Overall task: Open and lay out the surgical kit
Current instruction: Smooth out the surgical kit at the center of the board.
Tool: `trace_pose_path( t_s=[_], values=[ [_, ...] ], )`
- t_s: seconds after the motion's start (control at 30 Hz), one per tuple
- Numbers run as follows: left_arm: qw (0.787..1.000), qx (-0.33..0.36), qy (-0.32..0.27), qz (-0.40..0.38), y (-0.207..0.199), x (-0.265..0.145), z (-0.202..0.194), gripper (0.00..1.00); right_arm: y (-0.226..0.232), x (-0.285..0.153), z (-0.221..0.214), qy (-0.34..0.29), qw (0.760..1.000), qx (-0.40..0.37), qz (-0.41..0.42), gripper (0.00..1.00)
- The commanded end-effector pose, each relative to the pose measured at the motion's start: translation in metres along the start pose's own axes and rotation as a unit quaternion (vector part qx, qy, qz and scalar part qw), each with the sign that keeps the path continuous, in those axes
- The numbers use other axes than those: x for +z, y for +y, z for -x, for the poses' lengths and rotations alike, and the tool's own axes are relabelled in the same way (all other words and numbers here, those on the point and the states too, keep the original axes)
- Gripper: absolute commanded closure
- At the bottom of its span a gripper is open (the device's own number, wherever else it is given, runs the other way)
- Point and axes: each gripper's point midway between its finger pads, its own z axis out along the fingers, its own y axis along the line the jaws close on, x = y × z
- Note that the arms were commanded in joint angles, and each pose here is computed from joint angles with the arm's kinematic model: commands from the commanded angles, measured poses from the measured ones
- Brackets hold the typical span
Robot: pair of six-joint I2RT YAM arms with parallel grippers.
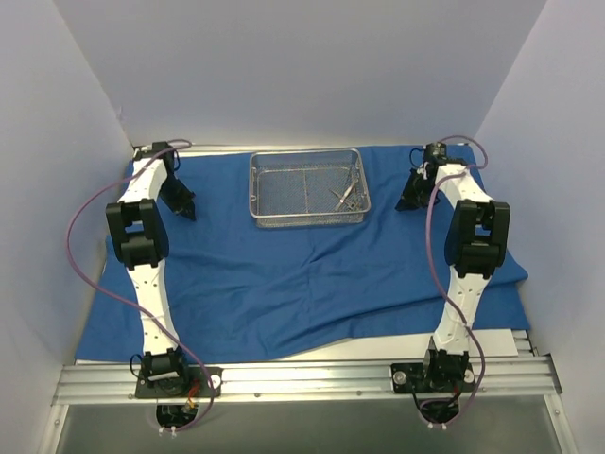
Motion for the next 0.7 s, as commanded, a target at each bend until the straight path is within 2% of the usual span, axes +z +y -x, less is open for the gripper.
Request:
trace_pose_path(
  t_s=[0.0, 0.17, 0.27, 0.3, 0.33, 0.43, 0.53, 0.67],
  values=[
    [1.0, -0.004, 0.007, -0.012, -0.008, 0.001, 0.003, 0.98, -0.014, -0.002, -0.002, 0.0, 1.0, -0.003, -0.016, 1.0],
    [0.999, -0.02, 0.011, -0.032, -0.021, 0.018, 0.016, 0.98, -0.028, 0.017, -0.012, 0.02, 0.999, 0.003, -0.025, 1.0],
    [0.998, -0.03, 0.046, -0.033, -0.023, 0.044, 0.013, 0.98, -0.038, 0.033, -0.018, 0.036, 0.999, 0.011, -0.03, 1.0],
    [0.998, -0.03, 0.036, -0.047, -0.03, 0.036, 0.023, 0.98, -0.039, 0.039, -0.019, 0.041, 0.999, 0.017, -0.029, 1.0],
    [0.997, -0.034, 0.048, -0.041, -0.027, 0.054, 0.022, 0.98, -0.038, 0.042, -0.021, 0.045, 0.998, 0.024, -0.021, 1.0],
    [0.995, -0.062, 0.054, -0.061, -0.026, 0.063, 0.034, 0.98, -0.036, 0.051, -0.026, 0.057, 0.997, 0.043, -0.007, 1.0],
    [0.991, -0.081, 0.048, -0.092, -0.023, 0.067, 0.05, 0.98, -0.033, 0.056, -0.028, 0.063, 0.996, 0.056, 0.002, 1.0],
    [0.991, -0.094, 0.03, -0.087, -0.005, 0.063, 0.068, 0.98, -0.034, 0.058, -0.023, 0.061, 0.997, 0.052, -0.003, 1.0]
  ],
)
